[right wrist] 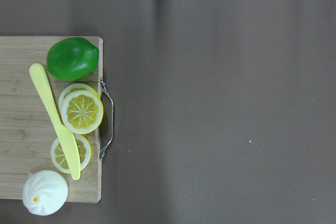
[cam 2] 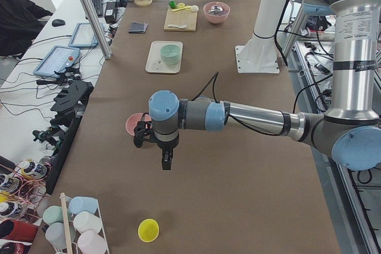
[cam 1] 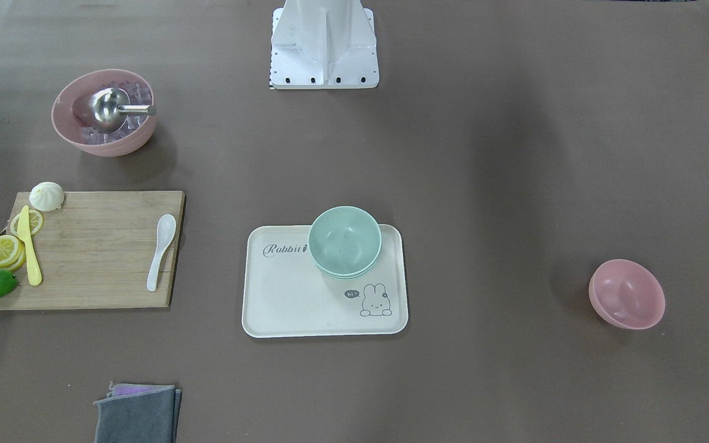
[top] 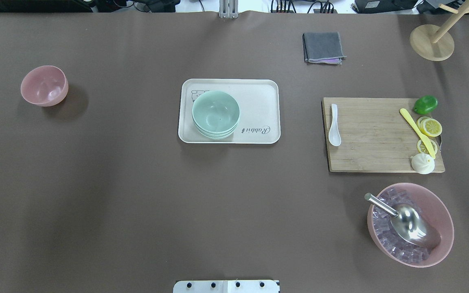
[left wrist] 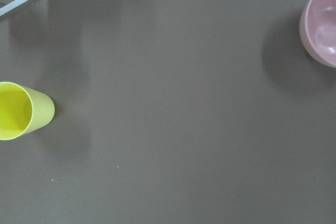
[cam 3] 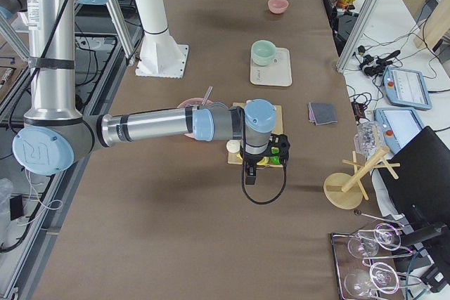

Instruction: Stack pink bowl on green and place spoon

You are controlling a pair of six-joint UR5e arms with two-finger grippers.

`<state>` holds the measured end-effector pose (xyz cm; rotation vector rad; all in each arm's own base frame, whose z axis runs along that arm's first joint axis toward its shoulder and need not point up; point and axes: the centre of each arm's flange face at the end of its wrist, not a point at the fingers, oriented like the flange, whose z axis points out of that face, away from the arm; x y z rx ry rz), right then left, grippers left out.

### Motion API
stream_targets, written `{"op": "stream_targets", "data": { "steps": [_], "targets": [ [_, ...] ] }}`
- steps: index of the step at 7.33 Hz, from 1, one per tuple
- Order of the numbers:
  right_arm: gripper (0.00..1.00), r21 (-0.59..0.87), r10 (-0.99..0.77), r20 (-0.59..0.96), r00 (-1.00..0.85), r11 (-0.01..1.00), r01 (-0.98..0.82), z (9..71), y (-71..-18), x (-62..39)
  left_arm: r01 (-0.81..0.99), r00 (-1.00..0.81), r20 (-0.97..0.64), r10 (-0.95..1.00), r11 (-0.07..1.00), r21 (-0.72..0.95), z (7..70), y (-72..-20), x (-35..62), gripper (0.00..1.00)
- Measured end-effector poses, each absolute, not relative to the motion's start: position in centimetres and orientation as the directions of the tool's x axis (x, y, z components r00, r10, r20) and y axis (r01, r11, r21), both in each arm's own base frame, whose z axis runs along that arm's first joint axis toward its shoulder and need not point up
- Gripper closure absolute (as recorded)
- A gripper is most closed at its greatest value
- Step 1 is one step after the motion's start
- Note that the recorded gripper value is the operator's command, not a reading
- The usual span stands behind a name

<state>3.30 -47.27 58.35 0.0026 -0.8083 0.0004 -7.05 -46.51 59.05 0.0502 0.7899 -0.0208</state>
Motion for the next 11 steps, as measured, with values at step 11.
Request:
{"op": "stream_targets", "data": {
  "steps": [11],
  "targets": [
    [0.00, 0.034, -0.028, 0.723, 0.691, 0.999, 0.005, 57.2, -47.5, 3.3, -0.031, 0.675, -0.720, 0.161, 0.981, 0.190, 52.0, -56.3, 2.2, 0.03]
  ]
}}
